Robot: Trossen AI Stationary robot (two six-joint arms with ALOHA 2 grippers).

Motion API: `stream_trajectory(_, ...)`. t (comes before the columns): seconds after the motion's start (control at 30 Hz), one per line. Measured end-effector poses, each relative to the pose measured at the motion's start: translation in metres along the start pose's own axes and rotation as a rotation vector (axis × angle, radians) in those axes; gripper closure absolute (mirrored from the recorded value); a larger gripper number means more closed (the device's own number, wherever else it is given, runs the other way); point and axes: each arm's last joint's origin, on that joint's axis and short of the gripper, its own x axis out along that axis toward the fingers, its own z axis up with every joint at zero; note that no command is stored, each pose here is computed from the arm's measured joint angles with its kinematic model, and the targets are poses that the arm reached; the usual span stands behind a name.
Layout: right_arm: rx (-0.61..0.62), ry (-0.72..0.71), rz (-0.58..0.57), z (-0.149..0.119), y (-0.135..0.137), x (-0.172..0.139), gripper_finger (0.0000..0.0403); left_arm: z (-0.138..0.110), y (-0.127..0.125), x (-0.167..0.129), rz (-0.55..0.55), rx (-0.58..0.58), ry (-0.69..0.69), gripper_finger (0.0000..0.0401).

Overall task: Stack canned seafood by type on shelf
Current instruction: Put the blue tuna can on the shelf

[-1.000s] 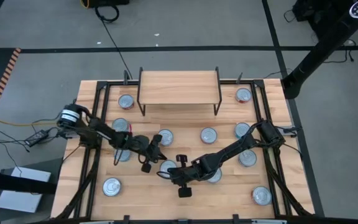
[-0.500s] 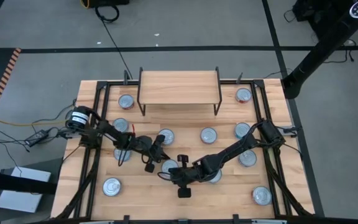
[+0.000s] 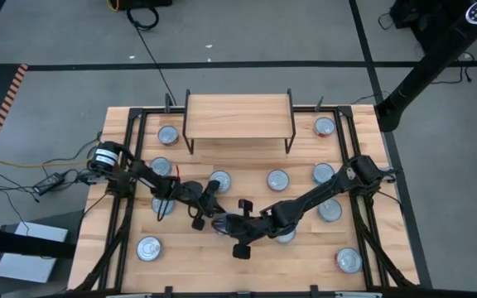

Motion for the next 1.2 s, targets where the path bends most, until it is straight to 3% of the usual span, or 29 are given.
stream_trajectory(0.37,0.144,-0.011,-0.022,0.009,-0.015,0.002,0.0395,-0.001,-0.001,0.0,-0.028,0.016,0.009,0.0382)
stream_trajectory(0.57,0.199,0.044,-0.077,0.006,-0.033,0.011,0.0395,0.001,-0.005,0.0,-0.12,0.011,-0.014,0.0382)
stream_trajectory(1.0,0.146,0.069,-0.028,0.01,-0.033,0.003,0.0364,0.007,-0.005,-0.006,-0.115,-0.002,-0.002,0.0382)
stream_trajectory(1.2,0.047,0.136,0.155,0.003,-0.012,-0.005,0.036,0.014,-0.008,-0.012,-0.148,-0.026,-0.014,0.0382)
